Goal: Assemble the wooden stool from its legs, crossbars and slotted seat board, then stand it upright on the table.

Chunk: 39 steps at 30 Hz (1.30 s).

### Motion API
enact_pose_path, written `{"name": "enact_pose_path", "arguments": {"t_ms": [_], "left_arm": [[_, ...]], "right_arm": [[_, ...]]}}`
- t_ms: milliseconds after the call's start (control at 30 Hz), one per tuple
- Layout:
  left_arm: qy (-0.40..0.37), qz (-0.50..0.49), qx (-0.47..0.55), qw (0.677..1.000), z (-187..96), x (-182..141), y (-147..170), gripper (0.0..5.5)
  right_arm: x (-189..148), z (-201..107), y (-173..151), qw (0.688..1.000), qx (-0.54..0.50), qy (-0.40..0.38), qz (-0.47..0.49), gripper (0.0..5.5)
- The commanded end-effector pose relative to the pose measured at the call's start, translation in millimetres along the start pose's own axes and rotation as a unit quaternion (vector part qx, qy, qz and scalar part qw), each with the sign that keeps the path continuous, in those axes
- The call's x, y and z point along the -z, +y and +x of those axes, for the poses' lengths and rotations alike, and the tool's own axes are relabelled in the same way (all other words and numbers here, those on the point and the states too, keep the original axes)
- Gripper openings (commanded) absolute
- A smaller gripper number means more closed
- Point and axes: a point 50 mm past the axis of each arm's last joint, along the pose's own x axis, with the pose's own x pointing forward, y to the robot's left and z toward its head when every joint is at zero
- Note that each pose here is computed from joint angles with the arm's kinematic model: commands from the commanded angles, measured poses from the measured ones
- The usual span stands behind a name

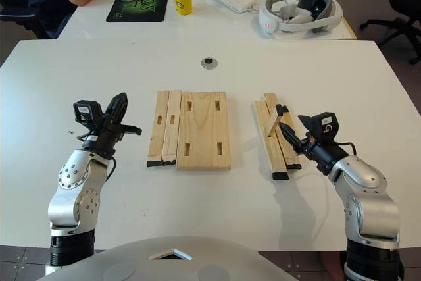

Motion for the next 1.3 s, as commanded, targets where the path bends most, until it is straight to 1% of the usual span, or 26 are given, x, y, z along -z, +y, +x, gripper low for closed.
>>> {"name": "enact_pose_path", "arguments": {"t_ms": [33,100,233,467,800,1067,1300], "left_arm": [[-0.002,0.005,-0.006,1.000,-1.7,-0.1,-0.2,0.00],[-0.002,0.005,-0.007,1.000,-1.8,0.4,0.1,0.00],[-0.001,0.005,-0.004,1.000,-1.8,1.0,-1.1,0.00],[-0.001,0.005,-0.005,1.000,-2.0,0.5,-1.7,0.00],[-0.001,0.003,-0.010,1.000,-4.0,0.8,-1.2,0.00],[-0.003,0.003,-0.010,1.000,-3.2,-0.1,-1.8,0.00],[-0.003,0.002,-0.008,1.000,-1.8,-0.1,-2.0,0.00]], "right_arm": [[11.9,-10.7,13.7,0.996,-0.054,0.067,-0.011,3.75],[16.4,-15.6,23.1,0.991,-0.095,0.097,-0.014,4.16],[21.0,-20.4,29.0,0.982,-0.133,0.134,-0.007,4.16],[24.1,-20.8,27.4,0.980,-0.119,0.160,-0.013,4.16],[19.7,-22.4,26.5,0.982,-0.106,0.153,-0.026,4.16],[31.0,-13.0,27.9,0.975,-0.092,0.202,0.005,4.16],[31.2,0.4,30.6,0.976,-0.087,0.201,0.000,4.16]]}}
